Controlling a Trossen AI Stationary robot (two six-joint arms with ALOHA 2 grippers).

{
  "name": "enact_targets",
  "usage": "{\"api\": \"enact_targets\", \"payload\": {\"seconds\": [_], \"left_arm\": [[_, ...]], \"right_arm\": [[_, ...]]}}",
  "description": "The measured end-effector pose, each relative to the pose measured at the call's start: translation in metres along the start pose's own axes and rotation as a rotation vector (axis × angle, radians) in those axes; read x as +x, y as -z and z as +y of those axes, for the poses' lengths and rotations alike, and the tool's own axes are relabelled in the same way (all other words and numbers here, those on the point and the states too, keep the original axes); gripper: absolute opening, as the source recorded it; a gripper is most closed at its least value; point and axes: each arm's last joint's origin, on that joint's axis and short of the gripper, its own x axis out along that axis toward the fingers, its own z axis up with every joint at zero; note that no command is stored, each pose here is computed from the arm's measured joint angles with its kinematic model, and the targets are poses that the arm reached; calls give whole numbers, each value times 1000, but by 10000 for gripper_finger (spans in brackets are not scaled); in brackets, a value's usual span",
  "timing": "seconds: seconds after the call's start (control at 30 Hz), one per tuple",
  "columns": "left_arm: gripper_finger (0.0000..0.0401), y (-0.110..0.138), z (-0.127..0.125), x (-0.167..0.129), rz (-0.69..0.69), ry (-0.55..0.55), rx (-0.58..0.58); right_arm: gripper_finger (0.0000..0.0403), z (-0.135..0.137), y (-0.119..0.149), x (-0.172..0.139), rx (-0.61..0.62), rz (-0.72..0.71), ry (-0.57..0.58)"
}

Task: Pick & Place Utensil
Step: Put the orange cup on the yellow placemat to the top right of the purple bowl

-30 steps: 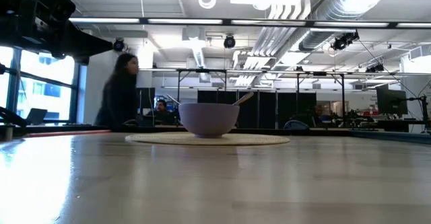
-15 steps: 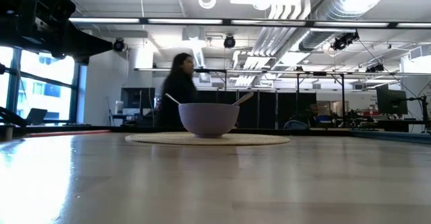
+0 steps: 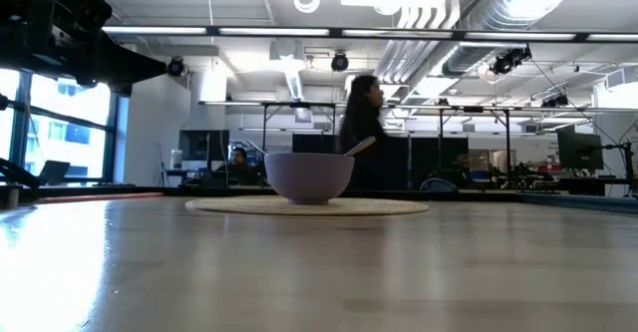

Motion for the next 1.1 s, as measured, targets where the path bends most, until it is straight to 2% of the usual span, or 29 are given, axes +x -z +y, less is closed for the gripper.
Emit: {"api": "enact_targets", "payload": {"seconds": [0.23, 0.6, 0.87, 1.1], "left_arm": [[1, 0, 0, 0, 0, 0, 0], [1, 0, 0, 0, 0, 0, 0], [1, 0, 0, 0, 1, 0, 0], [1, 0, 0, 0, 0, 0, 0]], "right_arm": [[38, 0, 0, 0, 0, -1, 0], [32, 0, 0, 0, -8, -1, 1], [6, -2, 0, -1, -7, 2, 18], [11, -3, -4, -1, -10, -1, 43]]}}
